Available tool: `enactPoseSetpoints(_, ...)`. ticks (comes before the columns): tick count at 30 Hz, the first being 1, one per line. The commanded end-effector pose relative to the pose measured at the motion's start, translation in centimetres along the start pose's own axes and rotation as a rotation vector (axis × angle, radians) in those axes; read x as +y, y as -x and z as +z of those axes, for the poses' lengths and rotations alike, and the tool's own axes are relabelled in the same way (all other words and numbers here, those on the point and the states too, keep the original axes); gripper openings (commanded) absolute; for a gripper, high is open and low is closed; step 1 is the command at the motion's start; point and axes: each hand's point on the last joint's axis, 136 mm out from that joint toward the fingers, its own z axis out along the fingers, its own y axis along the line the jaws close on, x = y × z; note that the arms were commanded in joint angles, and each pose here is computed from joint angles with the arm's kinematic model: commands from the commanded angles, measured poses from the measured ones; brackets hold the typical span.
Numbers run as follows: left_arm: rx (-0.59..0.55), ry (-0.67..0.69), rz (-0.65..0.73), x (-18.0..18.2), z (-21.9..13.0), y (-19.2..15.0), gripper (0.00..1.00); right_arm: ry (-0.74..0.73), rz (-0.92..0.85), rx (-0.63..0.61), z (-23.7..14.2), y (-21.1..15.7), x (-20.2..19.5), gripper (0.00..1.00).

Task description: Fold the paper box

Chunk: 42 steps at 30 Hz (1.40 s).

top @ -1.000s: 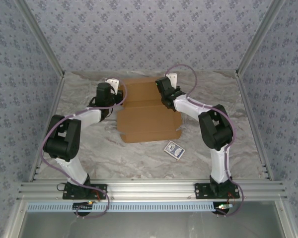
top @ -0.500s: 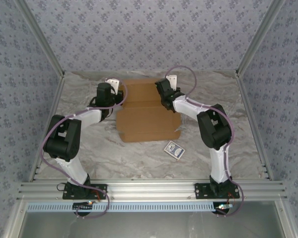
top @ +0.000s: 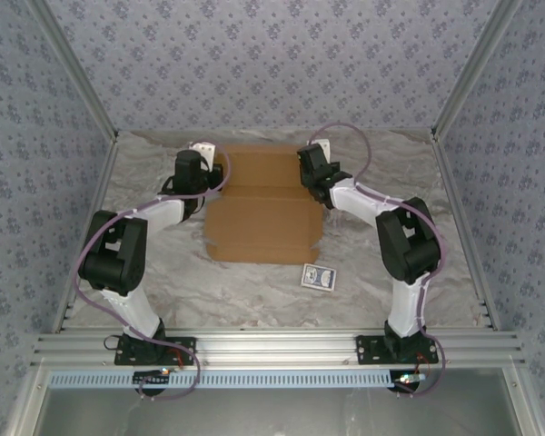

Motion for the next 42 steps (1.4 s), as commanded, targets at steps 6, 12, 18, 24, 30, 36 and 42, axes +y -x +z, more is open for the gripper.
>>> enactPoseSetpoints(6,-0.039,0.049,-0.046,0.9,-0.6,2.9,0.03,0.129,-0.032,-0.013,-3.1,1.2,1.5,0.82)
enactPoseSetpoints(12,0.013,0.125,-0.051,2.2,-1.4,3.5,0.02,0.159,-0.042,-0.033,-5.6,1.9,1.3,0.86)
enactPoseSetpoints(18,0.095,0.168,-0.088,3.7,-3.2,4.2,0.01,0.152,-0.063,-0.047,-8.5,2.4,-0.3,0.86)
enactPoseSetpoints(24,0.235,0.115,-0.191,4.7,-4.6,2.7,0.01,0.140,-0.071,-0.035,-10.4,2.2,-2.0,0.86)
enactPoseSetpoints(30,0.325,0.053,-0.298,5.7,-6.0,1.3,0.01,0.186,-0.053,-0.015,-11.1,1.9,-1.9,0.86)
enactPoseSetpoints(36,0.502,-0.062,-0.358,4.8,-5.9,-1.7,0.02,0.234,-0.050,0.027,-12.4,1.2,-1.8,0.86)
enactPoseSetpoints(42,0.643,-0.139,-0.377,3.5,-5.7,-3.9,0.02,0.280,-0.073,0.069,-13.5,0.8,-1.8,0.86)
